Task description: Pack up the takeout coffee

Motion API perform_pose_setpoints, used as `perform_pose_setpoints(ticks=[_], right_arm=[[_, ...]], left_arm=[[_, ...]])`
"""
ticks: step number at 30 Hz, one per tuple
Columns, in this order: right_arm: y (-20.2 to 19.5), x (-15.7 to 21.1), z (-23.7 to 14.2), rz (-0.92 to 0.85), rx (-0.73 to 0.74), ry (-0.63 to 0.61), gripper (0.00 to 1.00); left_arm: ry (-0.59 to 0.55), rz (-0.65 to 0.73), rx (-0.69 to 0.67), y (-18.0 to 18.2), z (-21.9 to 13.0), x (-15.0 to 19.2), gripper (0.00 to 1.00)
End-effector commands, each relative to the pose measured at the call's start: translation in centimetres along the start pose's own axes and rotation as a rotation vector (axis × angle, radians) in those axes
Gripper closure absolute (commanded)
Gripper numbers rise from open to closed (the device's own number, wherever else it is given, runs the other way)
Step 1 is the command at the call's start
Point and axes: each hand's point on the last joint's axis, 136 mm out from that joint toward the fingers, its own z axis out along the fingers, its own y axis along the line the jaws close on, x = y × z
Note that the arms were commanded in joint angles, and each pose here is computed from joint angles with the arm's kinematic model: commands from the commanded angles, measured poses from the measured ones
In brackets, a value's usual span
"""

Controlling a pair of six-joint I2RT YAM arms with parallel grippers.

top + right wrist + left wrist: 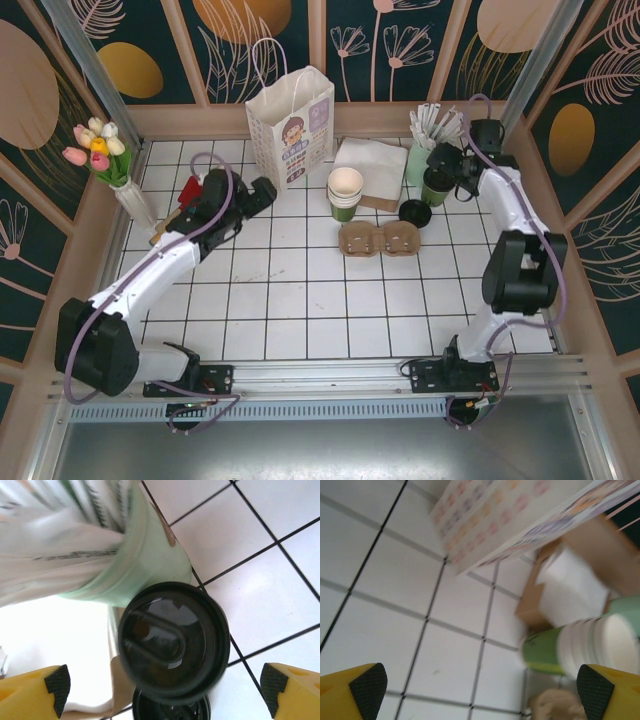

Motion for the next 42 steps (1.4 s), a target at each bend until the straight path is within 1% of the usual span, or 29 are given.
perform_pose_setpoints(ticks=[1,3,7,9,11,13,16,21,24,27,29,32,34,38,42], right_arm=[[2.0,0.2,-4.5,-0.066,-0.038,-0.106,0.01],[3.2,1.5,-6.4,-0.085,-0.083,-0.137,0.01],[4.7,4.8,-9.0,-0.092,-0.182,-0.157,0.01],[5.0,6.4,-9.7,-0.087,-0.221,-0.150,0.01],[4.9,7.9,-10.4,-0.080,-0.248,-0.142,0.01],[4.5,9.0,-10.8,-0.076,-0.254,-0.140,0.01],[3.6,9.8,-11.7,-0.066,-0.245,-0.170,0.01],[2.2,10.4,-12.8,-0.051,-0.236,-0.218,0.01],[2.1,10.5,-13.2,-0.043,-0.248,-0.232,0.01],[2.0,10.5,-13.5,-0.049,-0.253,-0.243,0.01],[2.0,10.6,-13.6,-0.049,-0.257,-0.243,0.01],[2.1,10.7,-13.5,-0.046,-0.261,-0.240,0.01],[2.1,10.7,-13.4,-0.036,-0.265,-0.244,0.01],[1.4,10.1,-13.4,0.006,-0.233,-0.278,0.01],[-0.1,9.6,-13.4,0.084,-0.182,-0.336,0.01]], left_arm=[[-0.032,0.017,0.050,-3.4,0.3,-3.2,0.01],[-0.052,0.001,0.051,-4.9,0.9,-4.9,0.02],[-0.121,-0.061,0.013,-6.3,2.5,-8.5,0.01],[-0.128,-0.076,-0.012,-6.8,3.6,-9.7,0.02],[-0.119,-0.075,-0.066,-6.9,5.2,-10.3,0.02],[-0.125,-0.081,-0.143,-6.3,6.2,-10.9,0.03],[-0.171,-0.084,-0.248,-5.5,7.1,-12.4,0.07],[-0.203,-0.050,-0.287,-6.2,8.6,-14.2,0.12],[-0.219,-0.034,-0.272,-6.8,9.4,-14.7,0.22],[-0.215,-0.017,-0.247,-7.3,10.0,-14.8,0.37],[-0.212,-0.012,-0.248,-7.2,10.1,-14.6,0.43],[-0.198,0.000,-0.248,-7.1,10.4,-14.3,0.59],[-0.188,0.008,-0.242,-7.2,10.4,-14.1,0.66],[-0.191,0.016,-0.245,-7.1,10.1,-14.2,0.66],[-0.179,0.018,-0.252,-6.8,10.4,-13.8,0.57]])
